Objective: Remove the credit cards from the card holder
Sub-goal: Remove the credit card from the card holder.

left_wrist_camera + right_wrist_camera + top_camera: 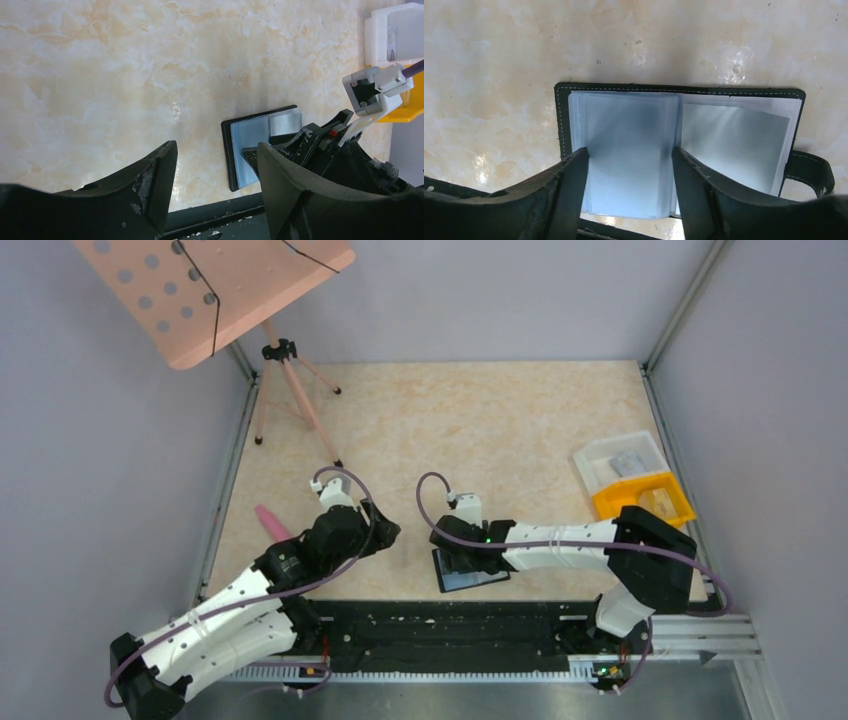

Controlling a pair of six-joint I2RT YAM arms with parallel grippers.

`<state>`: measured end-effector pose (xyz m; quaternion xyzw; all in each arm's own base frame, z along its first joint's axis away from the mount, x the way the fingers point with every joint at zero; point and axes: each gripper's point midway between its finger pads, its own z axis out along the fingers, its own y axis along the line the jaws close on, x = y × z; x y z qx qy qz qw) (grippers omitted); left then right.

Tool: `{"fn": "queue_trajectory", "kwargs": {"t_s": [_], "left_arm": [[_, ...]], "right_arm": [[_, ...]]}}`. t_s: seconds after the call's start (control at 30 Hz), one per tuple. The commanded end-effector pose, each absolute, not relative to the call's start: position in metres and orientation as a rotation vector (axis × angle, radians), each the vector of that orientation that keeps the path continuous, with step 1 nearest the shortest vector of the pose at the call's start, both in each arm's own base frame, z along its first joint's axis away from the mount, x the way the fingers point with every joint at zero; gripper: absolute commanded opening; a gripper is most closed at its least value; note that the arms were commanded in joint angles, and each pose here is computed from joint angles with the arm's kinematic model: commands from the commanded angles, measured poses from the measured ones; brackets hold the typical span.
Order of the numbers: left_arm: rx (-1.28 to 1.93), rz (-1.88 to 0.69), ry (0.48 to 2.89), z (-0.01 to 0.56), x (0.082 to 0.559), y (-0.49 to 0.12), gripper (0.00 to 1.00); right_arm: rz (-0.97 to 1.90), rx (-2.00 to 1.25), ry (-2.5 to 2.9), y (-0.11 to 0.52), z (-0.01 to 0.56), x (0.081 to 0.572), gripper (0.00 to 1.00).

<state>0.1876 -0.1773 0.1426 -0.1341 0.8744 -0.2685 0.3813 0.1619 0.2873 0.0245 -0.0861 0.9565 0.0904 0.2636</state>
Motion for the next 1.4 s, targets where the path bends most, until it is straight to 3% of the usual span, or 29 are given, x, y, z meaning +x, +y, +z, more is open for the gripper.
{"fn": "queue_trajectory", "kwargs": {"t_s": [0.0,0.2,0.43,0.87,1.37], "left_arm": [[-0.356,-0.691,2.216,0.143,0.188,-0.176,0.65],[-0.353,-0.682,2.224,0.141,0.188,-0.175,0.65],[-0.26,-0.783,2.302,0.131,0.18,-0.201,0.61],[-0.087,-1.022,2.499,0.091,0.163,-0.278,0.47],[-0.081,-1.025,2.573,0.067,0.162,-0.294,0.37]], "right_arm": [[0.14,-0.243,2.586,0.278,0.018,0.161,0.59],[0.199,-0.232,2.579,0.286,0.023,0.161,0.35],[0.423,-0.173,2.533,0.301,0.038,0.159,0.26],[0.791,0.025,2.41,0.287,0.057,0.163,0.18],[0.989,0.084,2.383,0.286,0.053,0.157,0.15]]}}
